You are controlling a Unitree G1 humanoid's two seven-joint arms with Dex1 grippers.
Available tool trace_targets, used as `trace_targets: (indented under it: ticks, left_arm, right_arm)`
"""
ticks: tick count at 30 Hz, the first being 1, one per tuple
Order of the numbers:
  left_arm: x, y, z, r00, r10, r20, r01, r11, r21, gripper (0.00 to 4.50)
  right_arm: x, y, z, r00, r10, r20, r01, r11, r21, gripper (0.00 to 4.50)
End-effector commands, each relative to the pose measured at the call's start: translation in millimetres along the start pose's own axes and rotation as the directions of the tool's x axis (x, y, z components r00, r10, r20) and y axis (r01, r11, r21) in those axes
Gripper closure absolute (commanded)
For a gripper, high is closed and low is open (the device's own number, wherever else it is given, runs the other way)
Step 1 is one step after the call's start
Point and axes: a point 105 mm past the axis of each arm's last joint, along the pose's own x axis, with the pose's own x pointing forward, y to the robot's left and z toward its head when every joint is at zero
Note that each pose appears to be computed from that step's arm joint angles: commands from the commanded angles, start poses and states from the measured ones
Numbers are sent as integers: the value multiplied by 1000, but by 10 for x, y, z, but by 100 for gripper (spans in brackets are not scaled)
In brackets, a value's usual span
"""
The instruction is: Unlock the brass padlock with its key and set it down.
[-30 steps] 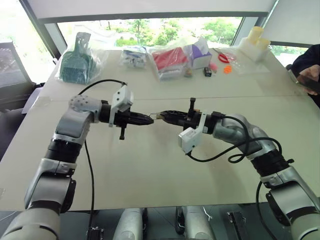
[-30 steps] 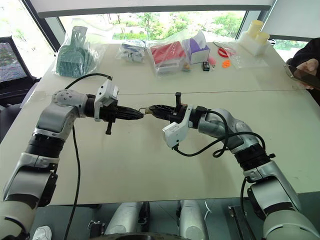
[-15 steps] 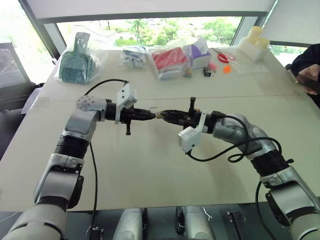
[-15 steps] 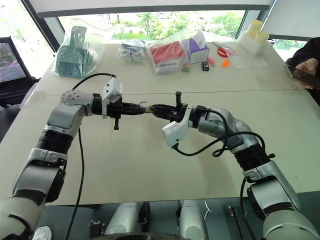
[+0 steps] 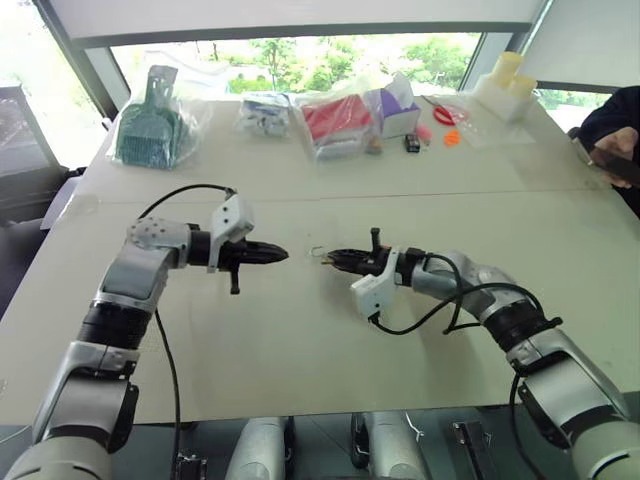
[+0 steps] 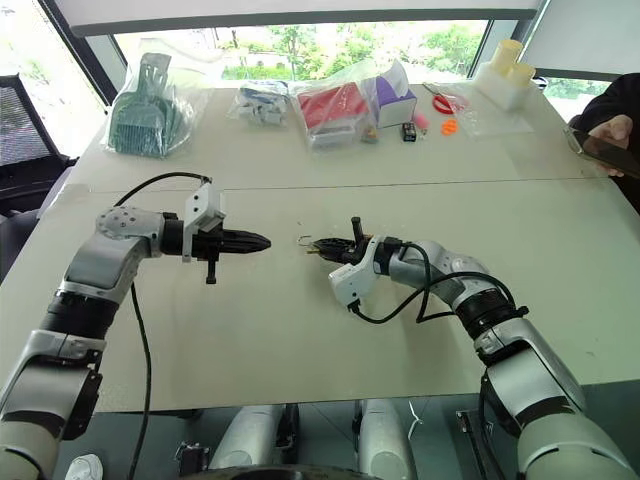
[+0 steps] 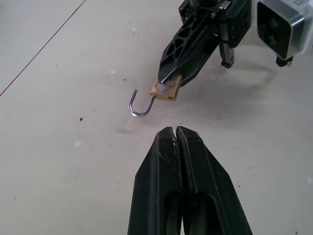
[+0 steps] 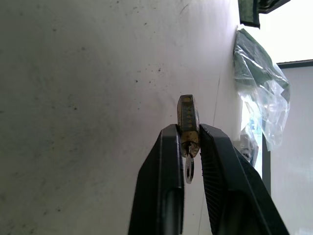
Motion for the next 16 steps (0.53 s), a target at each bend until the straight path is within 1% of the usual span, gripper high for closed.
trace_targets:
  ticks: [1, 2, 3, 4, 5, 8, 9, 10, 12, 13, 16]
  left_arm:
    - [-75, -30, 117, 1000, 20, 23, -21, 999, 35, 450]
    - [-79, -55, 112, 1000, 17, 21, -18, 999, 33, 450]
    - [-84, -78, 101, 1000, 13, 14, -14, 999, 32, 450]
    - [-89, -94, 93, 1000, 11, 9, -11, 999, 31, 450]
    - [-93, -104, 90, 1000, 11, 6, -11, 999, 32, 450]
    - [-104, -117, 104, 1000, 11, 10, -12, 1000, 26, 450]
    - [-110, -121, 104, 1000, 12, 9, -12, 1000, 27, 450]
    - [-116, -123, 103, 1000, 12, 8, -12, 1000, 29, 450]
    - [-134, -118, 100, 1000, 20, 6, -20, 999, 31, 450]
    - [-145, -114, 99, 1000, 25, 5, -25, 999, 30, 450]
    - [-182, -107, 93, 999, 39, 3, -39, 999, 16, 450]
  right_arm:
    - [1, -140, 42, 999, -33, 39, 34, 999, -32, 201]
    - [-30, -131, 54, 999, -15, 46, 16, 999, -36, 152]
    - [-73, -129, 64, 999, 3, 52, -2, 1000, -30, 87]
    - [-104, -128, 73, 998, 16, 57, -15, 1000, -25, 41]
    - [-141, -142, 76, 998, 25, 58, -24, 1000, -16, 8]
    - [-293, -226, 26, 998, 49, 26, -51, 994, 92, 8]
    - [-345, -255, 1, 999, 53, 10, -54, 984, 168, 8]
    - [-419, -310, -51, 999, 45, -22, -36, 949, 314, 8]
    - [-565, -341, -76, 997, 65, -31, -35, 814, 580, 8]
    - [-619, -340, -59, 997, 80, -22, -45, 741, 670, 8]
    - [-739, -297, 5, 990, 141, -7, -77, 579, 812, 8]
